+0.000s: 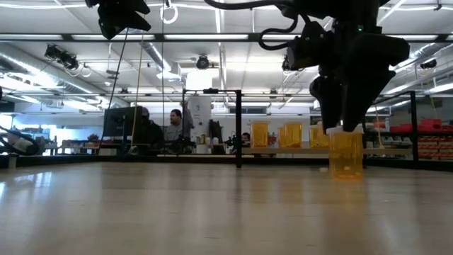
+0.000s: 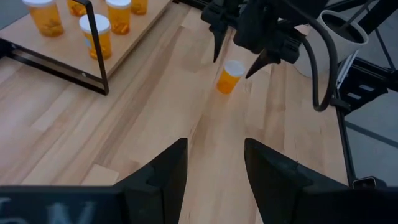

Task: Pick and place medicine bottles onto shelf by color
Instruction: Put the orange pill bottle on the shelf

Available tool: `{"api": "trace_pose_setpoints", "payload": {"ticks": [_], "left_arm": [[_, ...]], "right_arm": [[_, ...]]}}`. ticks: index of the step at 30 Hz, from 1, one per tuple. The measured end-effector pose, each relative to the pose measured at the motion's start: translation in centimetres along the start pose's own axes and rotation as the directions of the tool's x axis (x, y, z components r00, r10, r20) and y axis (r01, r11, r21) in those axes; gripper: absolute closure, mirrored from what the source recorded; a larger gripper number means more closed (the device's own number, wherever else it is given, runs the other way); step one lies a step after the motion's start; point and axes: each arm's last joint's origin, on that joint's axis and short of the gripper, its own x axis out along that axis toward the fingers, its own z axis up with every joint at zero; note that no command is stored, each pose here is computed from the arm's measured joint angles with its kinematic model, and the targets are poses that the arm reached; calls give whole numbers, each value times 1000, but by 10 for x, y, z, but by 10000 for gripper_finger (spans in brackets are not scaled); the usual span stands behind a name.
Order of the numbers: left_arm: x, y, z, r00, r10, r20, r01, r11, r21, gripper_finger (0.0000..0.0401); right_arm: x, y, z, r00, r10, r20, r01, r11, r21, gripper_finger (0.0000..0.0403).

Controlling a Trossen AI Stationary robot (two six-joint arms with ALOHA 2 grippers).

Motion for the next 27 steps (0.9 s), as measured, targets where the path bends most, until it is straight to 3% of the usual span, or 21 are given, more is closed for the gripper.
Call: {"api": "trace_pose_setpoints", "payload": {"ticks": [8,16,27], "left_arm": [[0,2,-2,999,46,-7,-46,999,12,236],[0,4,-3,997,72,-9,-72,997,18,237],[0,4,-3,997,76,-17,-76,997,-6,236]], "right_arm": [[12,2,4,1000,-8,-7,8,1000,-6,40],[18,3,4,1000,-4,-27,6,998,57,41],[17,3,2,999,2,-47,2,997,81,76]]}}
